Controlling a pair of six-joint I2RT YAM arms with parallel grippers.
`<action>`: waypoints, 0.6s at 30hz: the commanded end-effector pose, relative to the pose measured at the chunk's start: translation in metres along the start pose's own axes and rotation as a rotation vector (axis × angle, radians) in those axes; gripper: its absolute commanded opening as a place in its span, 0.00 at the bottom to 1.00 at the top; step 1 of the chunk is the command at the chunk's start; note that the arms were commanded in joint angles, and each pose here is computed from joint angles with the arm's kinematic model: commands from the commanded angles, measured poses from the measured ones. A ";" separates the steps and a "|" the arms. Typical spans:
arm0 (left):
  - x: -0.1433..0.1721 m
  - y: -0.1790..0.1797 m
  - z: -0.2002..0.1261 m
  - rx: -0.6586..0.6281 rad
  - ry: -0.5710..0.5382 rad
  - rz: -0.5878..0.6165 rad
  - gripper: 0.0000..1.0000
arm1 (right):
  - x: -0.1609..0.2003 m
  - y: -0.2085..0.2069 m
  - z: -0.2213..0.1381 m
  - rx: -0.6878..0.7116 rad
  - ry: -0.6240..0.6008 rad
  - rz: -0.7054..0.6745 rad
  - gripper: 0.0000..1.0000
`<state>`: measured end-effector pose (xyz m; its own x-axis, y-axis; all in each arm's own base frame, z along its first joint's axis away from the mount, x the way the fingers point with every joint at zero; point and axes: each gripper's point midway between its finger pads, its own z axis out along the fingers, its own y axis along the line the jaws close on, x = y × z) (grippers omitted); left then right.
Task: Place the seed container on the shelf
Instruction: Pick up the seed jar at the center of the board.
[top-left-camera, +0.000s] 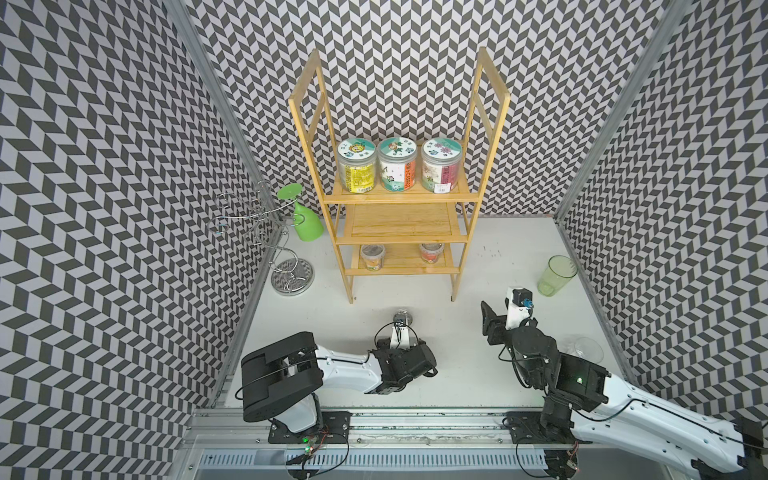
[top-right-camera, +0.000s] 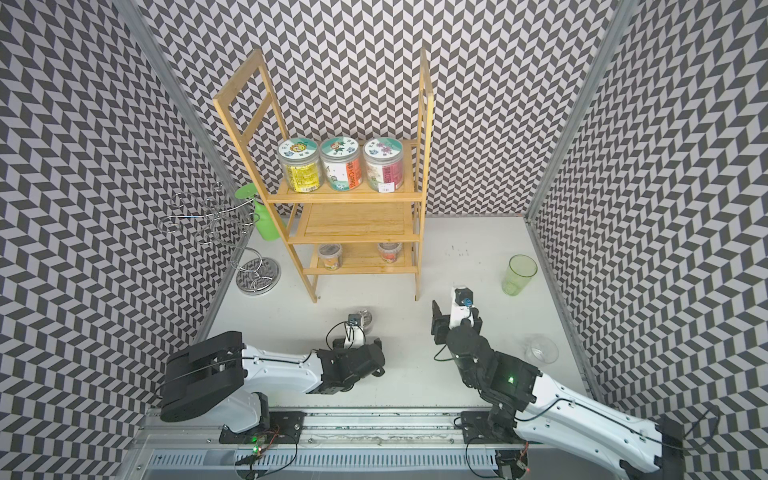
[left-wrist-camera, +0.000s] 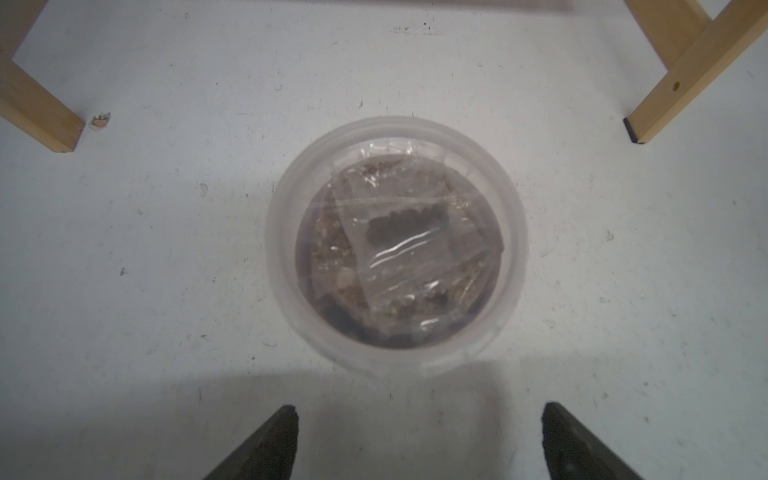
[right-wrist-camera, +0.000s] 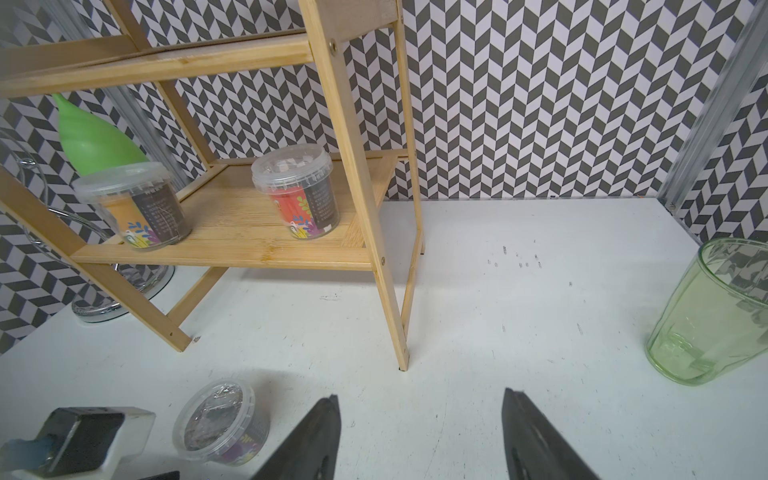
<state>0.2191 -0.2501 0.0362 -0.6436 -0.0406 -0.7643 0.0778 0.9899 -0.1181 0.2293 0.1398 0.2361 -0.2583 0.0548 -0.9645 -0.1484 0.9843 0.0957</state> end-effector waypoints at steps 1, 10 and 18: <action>-0.002 0.008 0.006 -0.012 -0.017 -0.023 0.90 | -0.004 0.001 0.001 -0.004 -0.016 0.009 0.65; -0.008 0.007 0.009 0.011 -0.022 -0.036 0.85 | -0.001 -0.002 0.004 0.000 -0.010 0.014 0.65; -0.012 0.002 0.007 0.049 -0.030 -0.032 0.89 | 0.000 -0.007 0.002 0.008 -0.015 0.028 0.65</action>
<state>0.2305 -0.2469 0.0345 -0.6337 -0.0695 -0.7704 0.0771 0.9853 -0.1523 0.2314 0.1356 0.2317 -0.2640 0.0519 -0.9631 -0.1396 0.9860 0.0914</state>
